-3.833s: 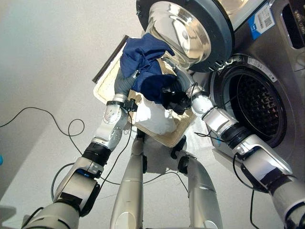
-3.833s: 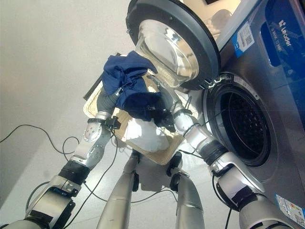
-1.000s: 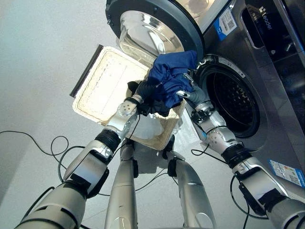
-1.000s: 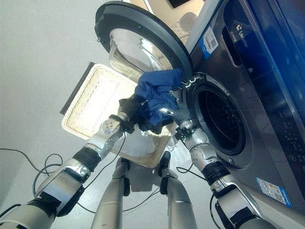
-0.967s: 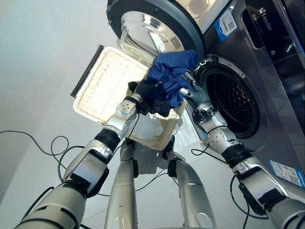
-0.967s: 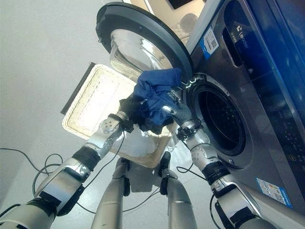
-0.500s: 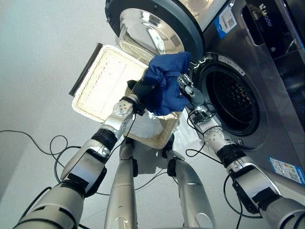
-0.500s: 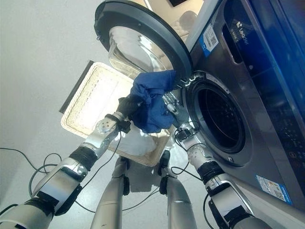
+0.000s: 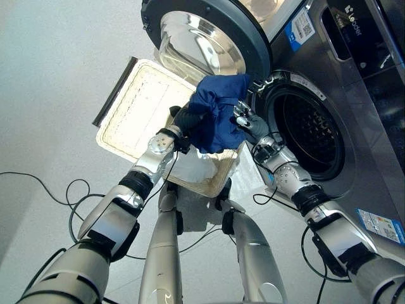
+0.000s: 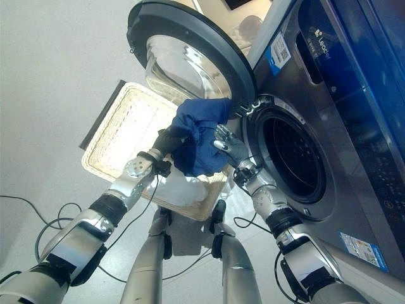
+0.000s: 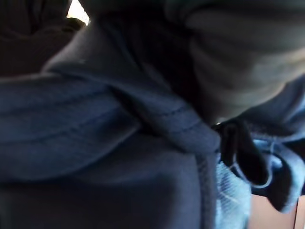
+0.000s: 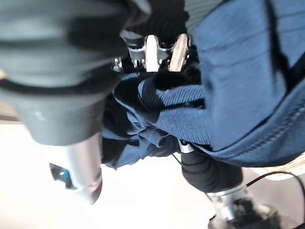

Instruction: Put the clothes into the washing machine.

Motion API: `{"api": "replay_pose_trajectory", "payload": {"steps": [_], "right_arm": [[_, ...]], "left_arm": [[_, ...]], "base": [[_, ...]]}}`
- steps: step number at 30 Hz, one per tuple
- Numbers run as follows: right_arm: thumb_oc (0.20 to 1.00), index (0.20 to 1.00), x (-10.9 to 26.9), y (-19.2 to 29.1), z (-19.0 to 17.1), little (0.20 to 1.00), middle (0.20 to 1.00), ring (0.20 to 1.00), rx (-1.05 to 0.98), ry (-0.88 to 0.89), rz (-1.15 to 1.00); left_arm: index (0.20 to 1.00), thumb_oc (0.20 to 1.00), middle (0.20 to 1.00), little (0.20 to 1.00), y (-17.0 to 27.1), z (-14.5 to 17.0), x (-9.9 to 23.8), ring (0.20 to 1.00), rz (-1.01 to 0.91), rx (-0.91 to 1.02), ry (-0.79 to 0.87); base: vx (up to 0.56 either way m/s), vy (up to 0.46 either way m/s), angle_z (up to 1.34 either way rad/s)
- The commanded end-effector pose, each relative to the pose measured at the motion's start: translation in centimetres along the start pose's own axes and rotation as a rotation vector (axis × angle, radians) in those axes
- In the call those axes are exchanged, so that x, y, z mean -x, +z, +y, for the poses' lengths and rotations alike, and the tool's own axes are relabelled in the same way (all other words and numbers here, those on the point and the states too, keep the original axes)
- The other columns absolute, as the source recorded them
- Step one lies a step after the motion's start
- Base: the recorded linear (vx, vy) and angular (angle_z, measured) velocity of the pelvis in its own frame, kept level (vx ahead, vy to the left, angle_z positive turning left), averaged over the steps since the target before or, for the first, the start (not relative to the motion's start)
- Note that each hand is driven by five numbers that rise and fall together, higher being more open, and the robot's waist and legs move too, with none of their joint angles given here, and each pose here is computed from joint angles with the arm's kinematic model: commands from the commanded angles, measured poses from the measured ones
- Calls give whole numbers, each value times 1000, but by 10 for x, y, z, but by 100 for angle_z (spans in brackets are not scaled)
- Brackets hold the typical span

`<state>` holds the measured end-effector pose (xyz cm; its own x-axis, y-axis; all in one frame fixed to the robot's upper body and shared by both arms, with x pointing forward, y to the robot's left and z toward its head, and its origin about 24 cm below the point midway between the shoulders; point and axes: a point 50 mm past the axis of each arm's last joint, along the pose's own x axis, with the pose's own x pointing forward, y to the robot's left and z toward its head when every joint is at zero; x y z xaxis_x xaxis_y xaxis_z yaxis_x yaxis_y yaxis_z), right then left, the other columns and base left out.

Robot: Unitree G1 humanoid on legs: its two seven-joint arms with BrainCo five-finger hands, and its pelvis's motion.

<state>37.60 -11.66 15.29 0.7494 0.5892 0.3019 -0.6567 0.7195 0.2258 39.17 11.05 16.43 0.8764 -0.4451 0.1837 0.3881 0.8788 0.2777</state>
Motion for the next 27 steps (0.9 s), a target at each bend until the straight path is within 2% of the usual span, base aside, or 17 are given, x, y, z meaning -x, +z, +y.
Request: {"api": "replay_pose_trajectory", "payload": {"steps": [1,3,5,8,9,15,19,22,27], "right_arm": [[1000,1000,-20,14,18,1000,1000,1000,98,39,-14],[1000,1000,-20,14,18,1000,1000,1000,98,39,-14],[1000,1000,-21,13,7,1000,1000,1000,171,-98,40],[1000,1000,-22,12,5,1000,1000,1000,183,-120,44],[1000,1000,-22,11,1,1000,1000,1000,208,-183,55],[1000,1000,-23,9,-4,1000,1000,1000,170,-323,37],[1000,1000,-26,8,1,1000,1000,1000,102,-318,21],[1000,1000,-30,7,11,1000,1000,1000,-49,-219,-41],[1000,1000,-35,10,21,1000,1000,1000,-55,-164,-67]], "left_arm": [[200,200,200,200,35,-34,-16,200,-172,-72,-160],[200,200,200,200,35,-34,-16,200,-172,-72,-160],[200,200,200,200,43,-42,-17,200,-212,-92,-201],[200,200,200,200,44,-43,-17,200,-218,-90,-205],[200,200,200,200,49,-48,-18,200,-243,-87,-219],[200,200,200,200,61,-60,-17,200,-317,-88,-238],[200,200,200,200,66,-65,-17,200,-341,-89,-249],[200,200,200,200,67,-70,-17,200,-338,-68,-292],[200,200,200,200,63,-76,-17,200,-322,-50,-330]], "base": [[0,0,0],[0,0,0],[0,0,0],[0,0,0],[7,-7,4],[1,-1,1],[-3,3,3],[0,0,0],[0,0,0]]}}
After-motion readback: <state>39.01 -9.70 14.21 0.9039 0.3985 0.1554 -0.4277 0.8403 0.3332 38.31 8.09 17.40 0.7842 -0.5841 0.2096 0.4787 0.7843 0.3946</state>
